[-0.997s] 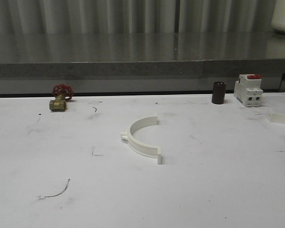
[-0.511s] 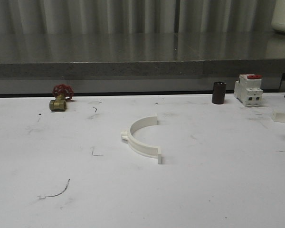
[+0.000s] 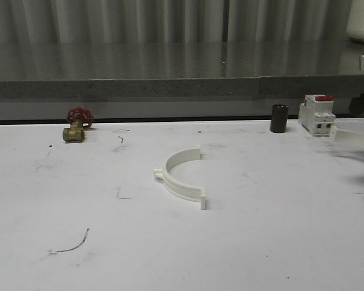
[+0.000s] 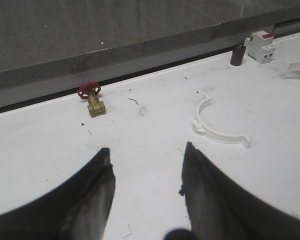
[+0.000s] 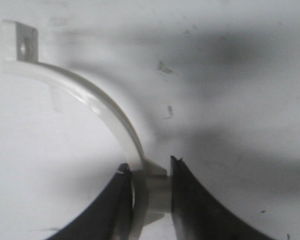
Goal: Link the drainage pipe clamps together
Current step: 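Lower the right gripper and grasp the second clamp half's tab, then carry the second clamp half to the first and join their ends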
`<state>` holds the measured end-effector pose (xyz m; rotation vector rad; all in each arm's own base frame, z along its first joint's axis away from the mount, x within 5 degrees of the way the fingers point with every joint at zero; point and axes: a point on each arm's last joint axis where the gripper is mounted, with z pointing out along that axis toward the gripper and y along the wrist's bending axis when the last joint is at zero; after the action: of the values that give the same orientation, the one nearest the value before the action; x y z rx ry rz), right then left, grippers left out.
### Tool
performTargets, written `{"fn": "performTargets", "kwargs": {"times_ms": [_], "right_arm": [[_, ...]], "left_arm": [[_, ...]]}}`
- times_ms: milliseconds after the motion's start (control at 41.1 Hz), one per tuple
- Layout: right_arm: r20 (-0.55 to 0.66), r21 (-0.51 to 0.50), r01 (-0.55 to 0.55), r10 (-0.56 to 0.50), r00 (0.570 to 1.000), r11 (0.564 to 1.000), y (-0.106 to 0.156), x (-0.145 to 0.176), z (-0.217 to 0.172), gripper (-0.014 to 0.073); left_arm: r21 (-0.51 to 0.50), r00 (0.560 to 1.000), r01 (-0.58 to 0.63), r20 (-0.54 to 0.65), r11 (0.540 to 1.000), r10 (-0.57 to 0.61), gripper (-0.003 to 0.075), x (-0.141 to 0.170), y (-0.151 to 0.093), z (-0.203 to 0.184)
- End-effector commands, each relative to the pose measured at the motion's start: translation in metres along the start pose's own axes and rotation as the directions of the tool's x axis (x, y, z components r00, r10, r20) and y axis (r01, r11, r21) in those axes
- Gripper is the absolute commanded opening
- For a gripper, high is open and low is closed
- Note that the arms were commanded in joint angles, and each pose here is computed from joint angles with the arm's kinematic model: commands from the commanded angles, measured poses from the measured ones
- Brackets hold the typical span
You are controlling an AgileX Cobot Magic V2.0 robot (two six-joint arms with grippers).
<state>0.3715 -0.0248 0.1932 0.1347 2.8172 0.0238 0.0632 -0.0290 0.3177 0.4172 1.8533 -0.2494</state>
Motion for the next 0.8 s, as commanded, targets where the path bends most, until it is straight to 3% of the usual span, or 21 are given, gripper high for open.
{"fn": "performTargets", "kwargs": {"times_ms": [0,413,778], "right_arm": [[0.097,-0.031,0.039,-0.036,0.995,0.999,0.021,-0.008,-0.034,0.0135],[0.083,-0.139,0.049,-0.038,0.996,0.989,0.114,-0.001,-0.053,0.0135],[0.069,-0.199,0.038,-0.024,0.997,0.979,0.172,0.004,-0.047,0.0135]], "left_arm": [[-0.009,0.995,0.02,0.095,1.0,-0.019,0.0314,-0.015,0.001,-0.002],[-0.009,0.995,0.02,0.095,1.0,-0.019,0.0314,-0.015,0.001,-0.002],[-0.009,0.995,0.02,0.095,1.0,-0.019,0.0314,-0.015,0.001,-0.002]]}}
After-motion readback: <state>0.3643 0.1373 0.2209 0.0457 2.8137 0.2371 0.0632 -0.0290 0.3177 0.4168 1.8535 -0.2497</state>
